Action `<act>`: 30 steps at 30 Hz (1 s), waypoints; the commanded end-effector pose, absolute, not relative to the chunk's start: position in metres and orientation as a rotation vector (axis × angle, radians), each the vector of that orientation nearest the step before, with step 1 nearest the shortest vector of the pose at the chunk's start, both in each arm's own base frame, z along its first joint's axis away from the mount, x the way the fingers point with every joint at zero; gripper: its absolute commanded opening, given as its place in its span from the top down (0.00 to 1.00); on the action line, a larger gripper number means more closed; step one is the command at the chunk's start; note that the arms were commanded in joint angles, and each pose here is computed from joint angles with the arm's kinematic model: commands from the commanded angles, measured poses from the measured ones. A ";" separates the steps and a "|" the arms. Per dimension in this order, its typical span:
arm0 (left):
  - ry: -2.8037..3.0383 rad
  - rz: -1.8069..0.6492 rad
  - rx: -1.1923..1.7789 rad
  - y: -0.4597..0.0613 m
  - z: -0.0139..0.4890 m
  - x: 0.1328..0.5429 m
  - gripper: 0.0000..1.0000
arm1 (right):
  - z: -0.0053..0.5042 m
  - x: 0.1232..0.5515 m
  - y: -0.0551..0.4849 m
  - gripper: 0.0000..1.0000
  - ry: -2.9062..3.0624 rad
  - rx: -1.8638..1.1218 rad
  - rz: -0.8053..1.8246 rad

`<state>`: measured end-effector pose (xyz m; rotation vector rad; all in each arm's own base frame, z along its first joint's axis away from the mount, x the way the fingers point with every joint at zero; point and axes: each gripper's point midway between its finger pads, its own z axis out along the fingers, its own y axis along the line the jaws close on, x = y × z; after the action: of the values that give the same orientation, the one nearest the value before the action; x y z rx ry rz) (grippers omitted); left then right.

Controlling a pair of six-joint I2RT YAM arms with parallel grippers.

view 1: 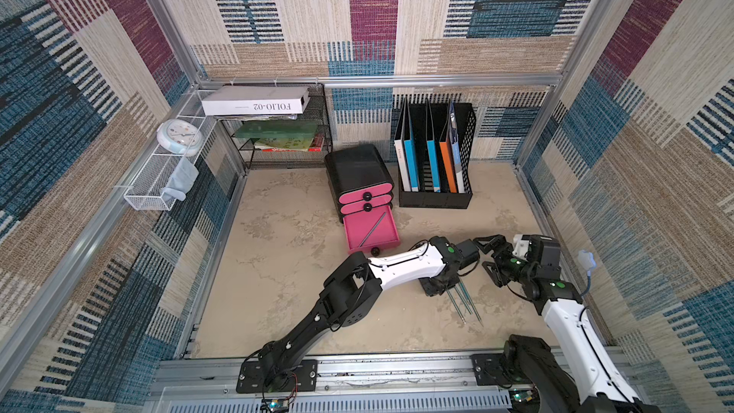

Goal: Please place the pencils in the drawer according to their color
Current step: Pick up the pencil from the center of the board.

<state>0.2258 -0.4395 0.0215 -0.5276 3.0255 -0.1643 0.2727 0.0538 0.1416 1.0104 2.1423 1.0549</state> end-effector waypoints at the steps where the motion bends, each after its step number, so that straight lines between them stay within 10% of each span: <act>1: 3.008 -0.017 -0.446 -0.416 0.026 0.227 0.63 | 0.145 0.275 0.055 0.07 2.127 0.999 1.072; 30: 2.990 -0.118 -0.396 -0.452 0.027 0.241 0.62 | 0.144 0.279 0.055 0.07 2.126 1.005 1.082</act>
<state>0.2427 -0.4572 0.0306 -0.3951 2.9822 -0.1655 0.2756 0.0550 0.1370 1.0302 2.1463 1.0734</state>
